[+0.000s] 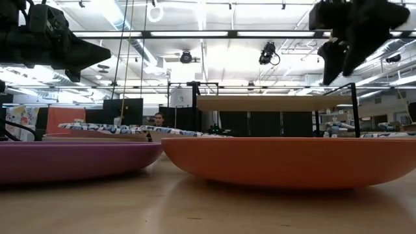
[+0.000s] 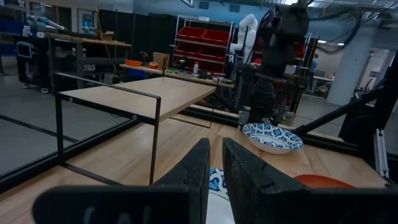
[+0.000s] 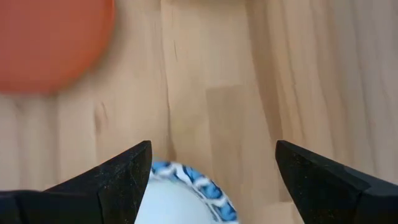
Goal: Place and stack plates onto a shelf
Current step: Put the white patterned bowl on the shelf
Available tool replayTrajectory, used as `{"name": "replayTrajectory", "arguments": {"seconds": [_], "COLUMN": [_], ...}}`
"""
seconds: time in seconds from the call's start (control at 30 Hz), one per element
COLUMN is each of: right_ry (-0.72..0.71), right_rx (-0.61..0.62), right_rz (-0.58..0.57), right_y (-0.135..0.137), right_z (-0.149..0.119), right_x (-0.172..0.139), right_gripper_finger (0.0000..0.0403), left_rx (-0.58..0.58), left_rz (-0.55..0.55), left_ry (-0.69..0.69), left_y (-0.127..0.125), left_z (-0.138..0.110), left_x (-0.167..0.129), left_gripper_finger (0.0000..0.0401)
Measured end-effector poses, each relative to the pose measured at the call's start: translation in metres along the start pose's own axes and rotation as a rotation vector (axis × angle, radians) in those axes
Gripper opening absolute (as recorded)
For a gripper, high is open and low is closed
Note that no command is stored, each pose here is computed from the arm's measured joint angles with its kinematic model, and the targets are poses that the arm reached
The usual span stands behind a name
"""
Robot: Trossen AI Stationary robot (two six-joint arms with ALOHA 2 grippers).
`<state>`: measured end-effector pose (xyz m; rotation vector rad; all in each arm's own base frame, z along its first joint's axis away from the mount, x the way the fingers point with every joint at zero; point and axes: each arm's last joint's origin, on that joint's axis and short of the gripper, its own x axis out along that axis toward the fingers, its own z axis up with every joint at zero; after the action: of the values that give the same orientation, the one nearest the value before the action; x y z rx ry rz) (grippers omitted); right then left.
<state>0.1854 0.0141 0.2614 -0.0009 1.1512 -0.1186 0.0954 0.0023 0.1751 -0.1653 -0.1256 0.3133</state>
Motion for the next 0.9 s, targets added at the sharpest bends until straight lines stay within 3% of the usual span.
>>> {"name": "replayTrajectory", "arguments": {"seconds": [0.47,0.9], "right_ry": [0.319,0.547], "right_rx": [-0.273,-0.405], "right_rz": [-0.007,0.064], "right_y": [0.007,0.013], "right_z": [0.003,0.003], "right_x": [0.048,0.097], "right_gripper_finger": [0.0348,0.0348], "left_rx": [0.000,0.000], "left_rz": [0.000,0.000], "left_ry": [0.000,0.000], "left_y": [0.000,0.000], "left_z": [0.000,0.000], "left_x": [0.000,0.000], "left_gripper_finger": [0.0048,0.0048]}}
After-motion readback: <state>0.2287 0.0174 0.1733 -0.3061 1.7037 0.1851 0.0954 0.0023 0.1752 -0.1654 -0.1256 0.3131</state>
